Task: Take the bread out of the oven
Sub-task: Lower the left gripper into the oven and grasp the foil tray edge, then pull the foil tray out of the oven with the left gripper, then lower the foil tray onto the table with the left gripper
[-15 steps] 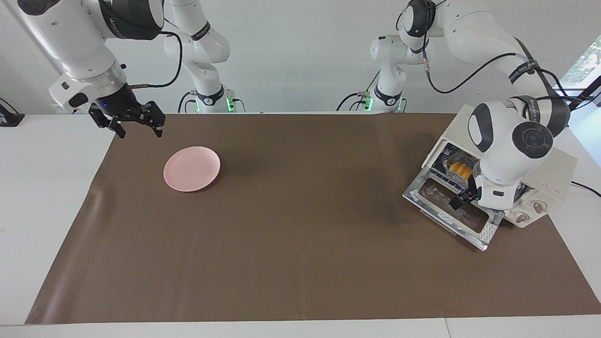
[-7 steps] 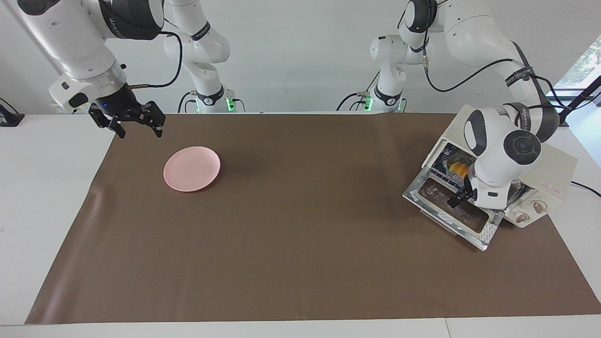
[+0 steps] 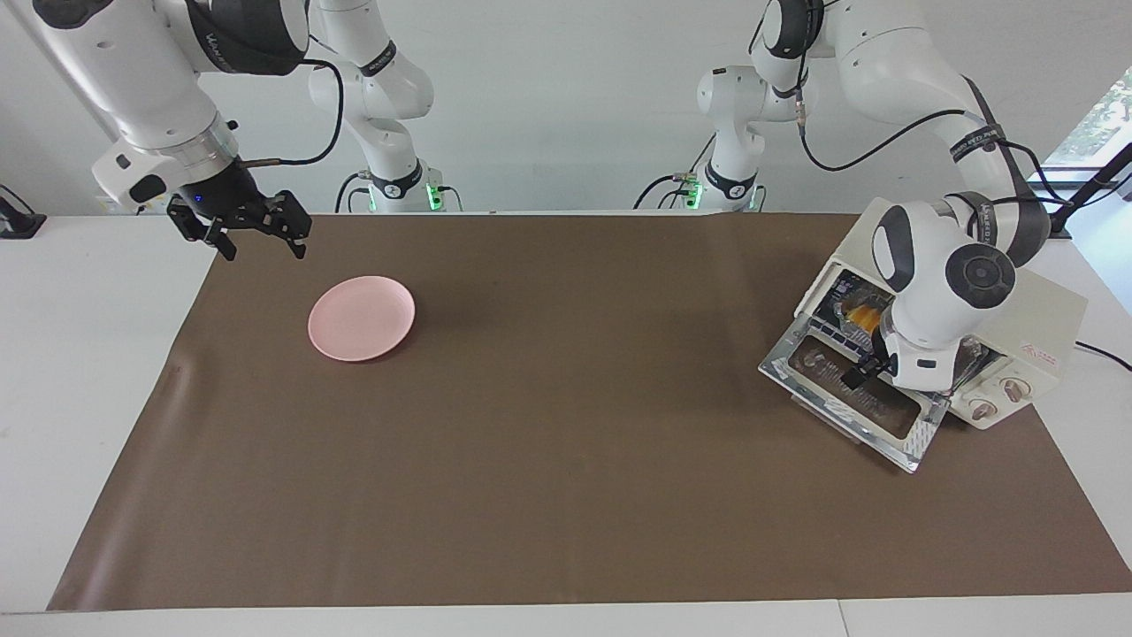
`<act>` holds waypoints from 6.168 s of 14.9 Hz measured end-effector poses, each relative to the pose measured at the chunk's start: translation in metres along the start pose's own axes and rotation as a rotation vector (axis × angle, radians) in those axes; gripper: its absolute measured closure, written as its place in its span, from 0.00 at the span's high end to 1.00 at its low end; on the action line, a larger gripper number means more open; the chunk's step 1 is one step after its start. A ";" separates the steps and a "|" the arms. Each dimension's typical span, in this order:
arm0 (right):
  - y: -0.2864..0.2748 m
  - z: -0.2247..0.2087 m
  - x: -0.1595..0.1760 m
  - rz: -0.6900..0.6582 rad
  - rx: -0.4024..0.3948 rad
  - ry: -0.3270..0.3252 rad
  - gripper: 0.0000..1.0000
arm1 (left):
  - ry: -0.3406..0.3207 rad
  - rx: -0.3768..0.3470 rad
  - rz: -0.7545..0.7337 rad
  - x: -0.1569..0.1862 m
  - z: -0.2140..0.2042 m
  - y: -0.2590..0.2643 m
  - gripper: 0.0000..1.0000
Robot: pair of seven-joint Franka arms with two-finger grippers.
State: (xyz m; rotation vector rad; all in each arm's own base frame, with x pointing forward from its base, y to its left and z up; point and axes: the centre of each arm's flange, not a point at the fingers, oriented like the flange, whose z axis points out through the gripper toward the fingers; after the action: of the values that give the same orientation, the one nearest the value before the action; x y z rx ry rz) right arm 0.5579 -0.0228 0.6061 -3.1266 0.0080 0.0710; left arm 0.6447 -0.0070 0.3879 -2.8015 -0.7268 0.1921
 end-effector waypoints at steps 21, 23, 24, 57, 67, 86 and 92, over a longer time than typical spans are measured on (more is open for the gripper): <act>0.000 0.000 0.000 0.000 0.000 0.000 1.00 | 0.021 -0.019 -0.050 -0.007 0.016 -0.014 0.64; 0.000 0.000 0.000 0.000 0.000 0.000 1.00 | 0.024 -0.020 -0.051 -0.007 0.015 -0.015 0.43; 0.000 0.000 0.000 0.000 0.000 0.000 1.00 | 0.026 -0.020 -0.052 -0.006 0.014 -0.016 0.29; 0.001 0.000 0.000 0.001 0.000 0.000 1.00 | 0.223 -0.350 0.515 -0.317 -0.109 0.306 0.02; 0.003 0.000 0.000 0.006 0.000 0.000 1.00 | 0.205 -0.223 0.568 -0.394 -0.043 0.350 0.02; 0.002 0.006 -0.002 0.004 0.001 -0.010 1.00 | 0.220 -0.232 0.490 -0.424 -0.034 0.376 0.82; -0.040 0.026 -0.005 -0.038 -0.004 0.025 1.00 | 0.205 -0.303 0.409 -0.309 -0.113 0.329 1.00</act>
State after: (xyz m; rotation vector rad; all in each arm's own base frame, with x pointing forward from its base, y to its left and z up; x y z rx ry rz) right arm 0.5517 0.0171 0.5805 -3.1296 -0.0505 0.0322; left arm 0.5491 -0.4602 0.4306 -3.1667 -0.1377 -0.1480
